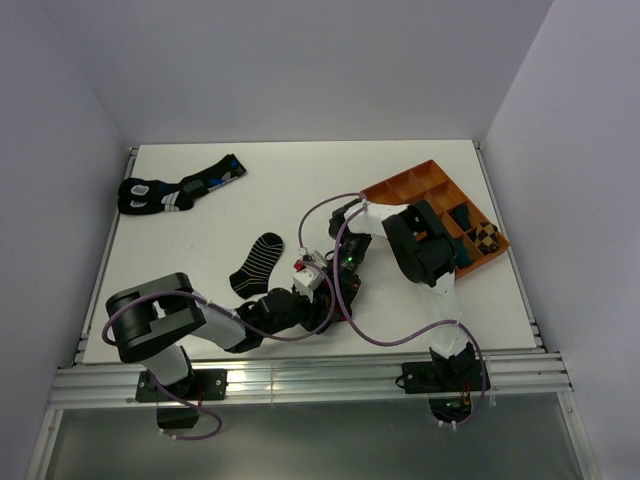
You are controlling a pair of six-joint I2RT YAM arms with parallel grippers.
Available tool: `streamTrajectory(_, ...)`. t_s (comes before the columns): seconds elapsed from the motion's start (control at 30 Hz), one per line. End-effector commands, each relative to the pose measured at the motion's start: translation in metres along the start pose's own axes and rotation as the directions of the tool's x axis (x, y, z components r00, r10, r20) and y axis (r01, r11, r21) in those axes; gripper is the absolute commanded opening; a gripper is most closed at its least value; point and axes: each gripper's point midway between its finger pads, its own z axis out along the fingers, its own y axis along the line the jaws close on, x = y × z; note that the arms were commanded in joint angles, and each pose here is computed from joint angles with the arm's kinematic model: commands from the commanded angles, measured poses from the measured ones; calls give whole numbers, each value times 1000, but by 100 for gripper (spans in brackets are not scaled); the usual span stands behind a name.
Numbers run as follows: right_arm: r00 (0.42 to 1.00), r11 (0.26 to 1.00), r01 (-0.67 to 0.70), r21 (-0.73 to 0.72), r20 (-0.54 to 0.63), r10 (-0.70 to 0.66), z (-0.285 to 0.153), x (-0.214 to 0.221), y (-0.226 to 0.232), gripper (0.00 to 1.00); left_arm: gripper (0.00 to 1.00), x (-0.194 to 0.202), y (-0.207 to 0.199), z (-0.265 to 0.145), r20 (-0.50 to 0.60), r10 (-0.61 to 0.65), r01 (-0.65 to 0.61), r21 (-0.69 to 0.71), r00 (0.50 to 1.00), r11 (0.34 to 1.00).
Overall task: Roll the socks
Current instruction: Roll the sock at the center of the board.
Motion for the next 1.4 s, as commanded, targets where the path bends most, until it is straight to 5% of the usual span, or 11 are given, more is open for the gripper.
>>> streamTrajectory(0.0, 1000, 1000, 13, 19, 9, -14, -3, -3, -7, 18, 53, 9, -3, 5, -36, -2, 3, 26, 999, 1000)
streamTrajectory(0.3, 999, 1000, -8, 28, 36, 7, -4, -7, -8, 18, 32, 32, -3, 3, -102, -72, 76, 37, 992, 996)
streamTrajectory(0.5, 998, 998, -17, 66, 62, 13, -6, -11, -11, 27, 0, 49, -6, -2, -154, -146, 156, 55, 977, 986)
streamTrajectory(0.7, 989, 992, 38, 122, 138, -55, -23, -21, 2, 44, 1, 71, -3, -13, -197, -269, 280, 31, 943, 959)
streamTrajectory(1.03, 944, 916, 24, 401, 292, -153, -74, -29, 3, 49, 0, 82, -5, -20, -252, -447, 448, -55, 858, 892)
streamTrajectory(1.37, 894, 790, 146, 595, 263, -363, -90, -2, 21, 52, 0, 81, -7, -13, -364, -683, 661, -204, 634, 722)
